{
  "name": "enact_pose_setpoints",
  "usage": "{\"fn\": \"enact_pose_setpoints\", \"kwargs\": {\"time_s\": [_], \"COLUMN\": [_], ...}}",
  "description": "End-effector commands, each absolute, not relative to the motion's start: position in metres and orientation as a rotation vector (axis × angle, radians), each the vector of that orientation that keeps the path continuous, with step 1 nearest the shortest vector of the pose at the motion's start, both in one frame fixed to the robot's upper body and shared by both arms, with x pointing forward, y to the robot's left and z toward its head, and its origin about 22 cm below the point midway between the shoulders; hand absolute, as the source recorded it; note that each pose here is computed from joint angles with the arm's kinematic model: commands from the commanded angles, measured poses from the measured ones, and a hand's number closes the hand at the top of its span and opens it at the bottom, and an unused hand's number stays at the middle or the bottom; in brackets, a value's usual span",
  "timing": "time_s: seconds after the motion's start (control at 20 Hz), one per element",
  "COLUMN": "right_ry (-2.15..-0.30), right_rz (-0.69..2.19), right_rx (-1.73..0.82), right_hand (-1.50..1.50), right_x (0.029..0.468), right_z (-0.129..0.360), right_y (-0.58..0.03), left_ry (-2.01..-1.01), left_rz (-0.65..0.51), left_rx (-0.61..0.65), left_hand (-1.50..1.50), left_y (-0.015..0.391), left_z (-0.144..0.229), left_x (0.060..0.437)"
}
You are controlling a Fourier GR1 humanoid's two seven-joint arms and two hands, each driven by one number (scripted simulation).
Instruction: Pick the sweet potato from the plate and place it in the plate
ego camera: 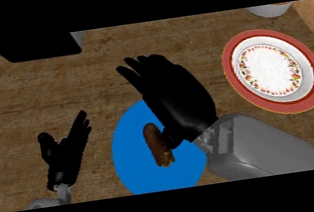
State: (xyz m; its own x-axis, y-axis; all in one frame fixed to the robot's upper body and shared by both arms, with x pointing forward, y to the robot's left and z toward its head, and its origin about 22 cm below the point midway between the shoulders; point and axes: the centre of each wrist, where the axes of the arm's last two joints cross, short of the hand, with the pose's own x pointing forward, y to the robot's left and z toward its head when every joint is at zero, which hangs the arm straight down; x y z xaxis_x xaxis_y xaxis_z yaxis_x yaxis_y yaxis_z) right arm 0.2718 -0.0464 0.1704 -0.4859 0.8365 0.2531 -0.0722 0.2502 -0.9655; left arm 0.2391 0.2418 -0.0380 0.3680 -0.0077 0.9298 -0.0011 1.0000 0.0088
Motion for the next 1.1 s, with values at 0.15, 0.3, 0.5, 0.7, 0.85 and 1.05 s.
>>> {"fn": "enact_pose_setpoints", "kwargs": {"time_s": [0.15,0.3,0.5,0.7,0.85,1.05], "right_ry": [-1.387,-1.296,-1.296,-1.230,-1.159,-1.117], "right_rz": [1.589,1.614,1.603,1.630,1.607,1.640], "right_rx": [-0.842,-0.903,-0.891,-0.942,-0.950,-0.889], "right_hand": [-1.50,-1.50,-1.50,-1.50,-1.50,-1.50], "right_x": [0.240,0.237,0.215,0.218,0.216,0.213], "right_z": [0.165,0.168,0.138,0.108,0.101,0.108], "right_y": [0.003,0.022,0.021,0.016,0.028,0.023], "left_ry": [-1.173,-1.192,-1.191,-1.182,-1.215,-1.189], "left_rz": [-0.013,0.000,-0.016,-0.008,-0.013,-0.015], "left_rx": [0.003,0.001,0.013,0.017,0.008,0.018], "left_hand": [0.00,0.00,0.00,0.00,0.00,0.00], "left_y": [0.244,0.241,0.246,0.253,0.238,0.241], "left_z": [-0.039,-0.042,-0.034,-0.032,-0.036,-0.030], "left_x": [0.232,0.231,0.230,0.230,0.235,0.240]}}
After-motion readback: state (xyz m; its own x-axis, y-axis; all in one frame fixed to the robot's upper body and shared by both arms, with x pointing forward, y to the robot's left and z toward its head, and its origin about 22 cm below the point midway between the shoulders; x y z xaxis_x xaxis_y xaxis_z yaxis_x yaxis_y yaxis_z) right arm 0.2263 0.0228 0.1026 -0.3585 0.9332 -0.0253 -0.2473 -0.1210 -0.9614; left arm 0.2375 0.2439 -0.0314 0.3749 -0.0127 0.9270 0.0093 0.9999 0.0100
